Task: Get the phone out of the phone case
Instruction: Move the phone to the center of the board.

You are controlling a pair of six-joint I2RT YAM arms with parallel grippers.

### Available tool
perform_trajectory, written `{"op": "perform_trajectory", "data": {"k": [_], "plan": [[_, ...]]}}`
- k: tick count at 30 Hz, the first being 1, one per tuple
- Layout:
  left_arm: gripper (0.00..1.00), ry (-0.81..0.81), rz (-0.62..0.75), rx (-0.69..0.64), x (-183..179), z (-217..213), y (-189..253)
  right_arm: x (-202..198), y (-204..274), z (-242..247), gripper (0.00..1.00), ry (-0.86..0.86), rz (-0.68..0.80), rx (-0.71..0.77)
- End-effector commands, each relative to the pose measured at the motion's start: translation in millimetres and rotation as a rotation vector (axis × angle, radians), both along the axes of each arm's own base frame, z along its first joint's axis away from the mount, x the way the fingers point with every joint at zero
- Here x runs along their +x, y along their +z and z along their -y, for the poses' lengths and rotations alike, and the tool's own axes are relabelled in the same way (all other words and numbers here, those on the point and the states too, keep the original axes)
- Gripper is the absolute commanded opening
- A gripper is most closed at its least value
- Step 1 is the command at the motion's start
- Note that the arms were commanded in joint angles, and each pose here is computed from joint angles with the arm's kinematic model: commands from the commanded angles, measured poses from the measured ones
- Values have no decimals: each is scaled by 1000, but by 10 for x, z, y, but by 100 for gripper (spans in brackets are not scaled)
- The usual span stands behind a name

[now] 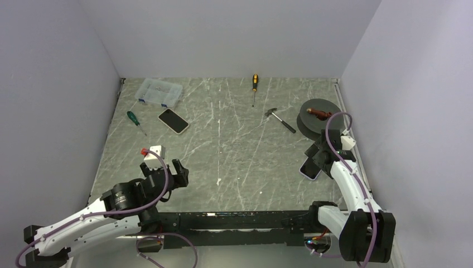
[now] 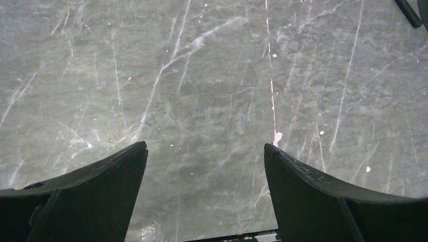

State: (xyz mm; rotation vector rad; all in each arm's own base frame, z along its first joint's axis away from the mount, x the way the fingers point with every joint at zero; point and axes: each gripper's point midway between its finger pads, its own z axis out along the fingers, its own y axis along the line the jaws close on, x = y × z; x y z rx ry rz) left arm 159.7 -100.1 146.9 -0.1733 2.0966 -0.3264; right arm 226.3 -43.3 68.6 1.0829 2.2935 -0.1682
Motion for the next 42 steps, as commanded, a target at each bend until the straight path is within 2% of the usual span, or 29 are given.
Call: {"op": "perform_trajectory", "data": {"k": [1, 10, 33, 38, 42], "plan": [[92, -23, 30, -31, 15, 56, 38, 127, 40, -89, 99, 50, 69, 24], [92, -47, 5, 27, 44, 148, -31, 111, -131, -86, 100, 36, -39, 27], [92, -68, -31, 0, 7, 238, -137, 110, -458, -111, 96, 20, -131, 11], [91, -75, -40, -2, 2, 270, -157, 126, -503, -158, 90, 52, -139, 28], [91, -77, -53, 1, -7, 282, -172, 150, -508, -218, 79, 89, -145, 26]]}}
